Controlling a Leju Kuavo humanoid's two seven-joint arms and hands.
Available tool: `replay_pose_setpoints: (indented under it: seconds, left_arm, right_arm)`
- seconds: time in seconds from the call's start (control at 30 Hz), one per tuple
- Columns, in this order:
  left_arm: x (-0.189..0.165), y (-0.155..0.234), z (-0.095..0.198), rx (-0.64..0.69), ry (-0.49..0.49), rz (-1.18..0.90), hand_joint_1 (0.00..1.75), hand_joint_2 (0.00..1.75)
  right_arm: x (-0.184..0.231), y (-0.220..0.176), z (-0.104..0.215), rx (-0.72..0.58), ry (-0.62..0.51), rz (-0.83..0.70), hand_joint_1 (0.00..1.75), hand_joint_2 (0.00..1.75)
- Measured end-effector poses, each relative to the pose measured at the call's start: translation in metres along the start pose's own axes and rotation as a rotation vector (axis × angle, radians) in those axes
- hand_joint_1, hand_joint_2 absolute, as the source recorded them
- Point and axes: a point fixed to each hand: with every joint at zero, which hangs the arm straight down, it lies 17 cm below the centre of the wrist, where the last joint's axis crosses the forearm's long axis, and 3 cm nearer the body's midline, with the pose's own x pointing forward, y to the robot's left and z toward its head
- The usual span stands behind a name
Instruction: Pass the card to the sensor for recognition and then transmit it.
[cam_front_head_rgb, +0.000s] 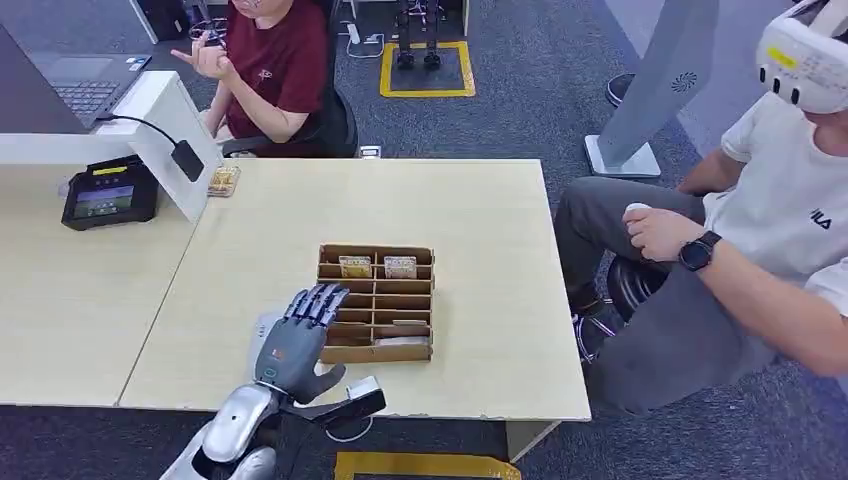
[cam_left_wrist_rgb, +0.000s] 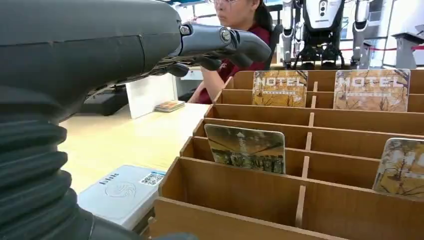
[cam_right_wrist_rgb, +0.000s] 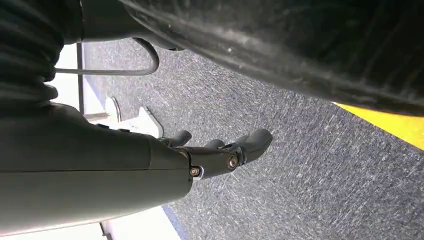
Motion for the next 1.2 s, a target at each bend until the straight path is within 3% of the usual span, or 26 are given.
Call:
replay_pose_setpoints:
  seconds: [0.03,0.07,1.2]
  left_arm:
    - [0.0,-0.0002,0.0,-0.001,0.001,0.001,1.62,1.75]
    - [0.0001,-0.0005,0.0,-0.001,0.0,0.0,1.75,1.75]
    - [-0.0042,-0.0087,-0.0004,-0.03,0.009,0.015,1.75,1.75]
  right_arm:
    - [0.0,0.0,0.0,0.0,0.0,0.0,0.0,1.75]
    - [0.0,0.0001,0.0,0.0,0.0,0.0,0.0,1.75]
    - [0.0011,-0.0001,0.0001,-0.001,-0.003,0.019,0.0,1.75]
